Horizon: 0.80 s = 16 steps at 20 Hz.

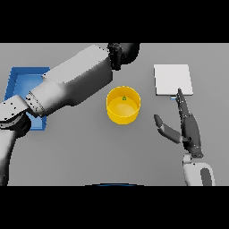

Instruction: Pick up the red beaker and tilt it to pour out 1 green nut into yellow bowl. Pick up the yellow bowl and place it on the metallic measuring scale.

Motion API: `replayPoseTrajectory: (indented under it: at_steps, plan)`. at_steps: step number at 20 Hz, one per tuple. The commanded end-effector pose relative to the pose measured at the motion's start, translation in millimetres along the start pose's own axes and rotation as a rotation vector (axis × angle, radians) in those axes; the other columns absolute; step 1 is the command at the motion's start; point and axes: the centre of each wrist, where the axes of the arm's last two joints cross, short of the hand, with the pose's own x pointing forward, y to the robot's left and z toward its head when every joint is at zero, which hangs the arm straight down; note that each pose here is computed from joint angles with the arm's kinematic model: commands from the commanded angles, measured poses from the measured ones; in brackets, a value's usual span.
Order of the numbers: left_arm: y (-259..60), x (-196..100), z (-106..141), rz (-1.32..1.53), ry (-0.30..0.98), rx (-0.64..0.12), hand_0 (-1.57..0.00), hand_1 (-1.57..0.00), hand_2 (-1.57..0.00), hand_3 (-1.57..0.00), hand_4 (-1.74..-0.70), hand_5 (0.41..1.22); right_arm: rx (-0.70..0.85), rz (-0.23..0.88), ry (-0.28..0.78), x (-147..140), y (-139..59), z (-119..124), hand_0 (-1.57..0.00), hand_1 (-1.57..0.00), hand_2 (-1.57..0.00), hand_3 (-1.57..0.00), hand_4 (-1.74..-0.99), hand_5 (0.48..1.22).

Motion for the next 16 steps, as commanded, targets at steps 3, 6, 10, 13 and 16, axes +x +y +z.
replayPoseTrajectory:
  at_steps: [3,6,10,13,16]
  plan:
    - [-15,-53,17,0.087,0.127,-0.005,-1.57,-1.57,-1.57,-1.57,-1.72,1.221,0.02,-0.011,-0.011,-2,3.7,5,0.0,0.0,0.0,0.0,-1.131,0.553]
    - [-30,-108,44,0.289,0.316,-0.037,-1.57,-1.57,-1.57,-1.57,-1.73,1.221,0.038,-0.041,-0.021,-2,8.0,2,0.0,0.0,0.0,0.0,-1.105,0.559]
    - [-95,-156,92,0.886,0.543,-0.041,-1.57,-1.57,-1.57,-1.51,-1.73,1.221,0.055,-0.027,-0.02,-5,3.2,1,0.0,0.0,0.0,0.0,-1.105,0.578]
    - [-162,-156,123,1.294,0.644,0.022,-1.57,-1.57,-1.57,-1.53,-1.74,1.221,0.058,-0.024,-0.026,-4,3.7,-3,0.0,0.0,0.0,0.0,-1.121,0.588]
    - [-223,-129,142,1.566,0.795,0.049,-1.57,-1.57,-1.57,-1.55,-1.74,1.221,0.067,0.006,-0.03,-5,2.2,-2,0.0,0.0,0.0,0.0,-1.127,0.606]
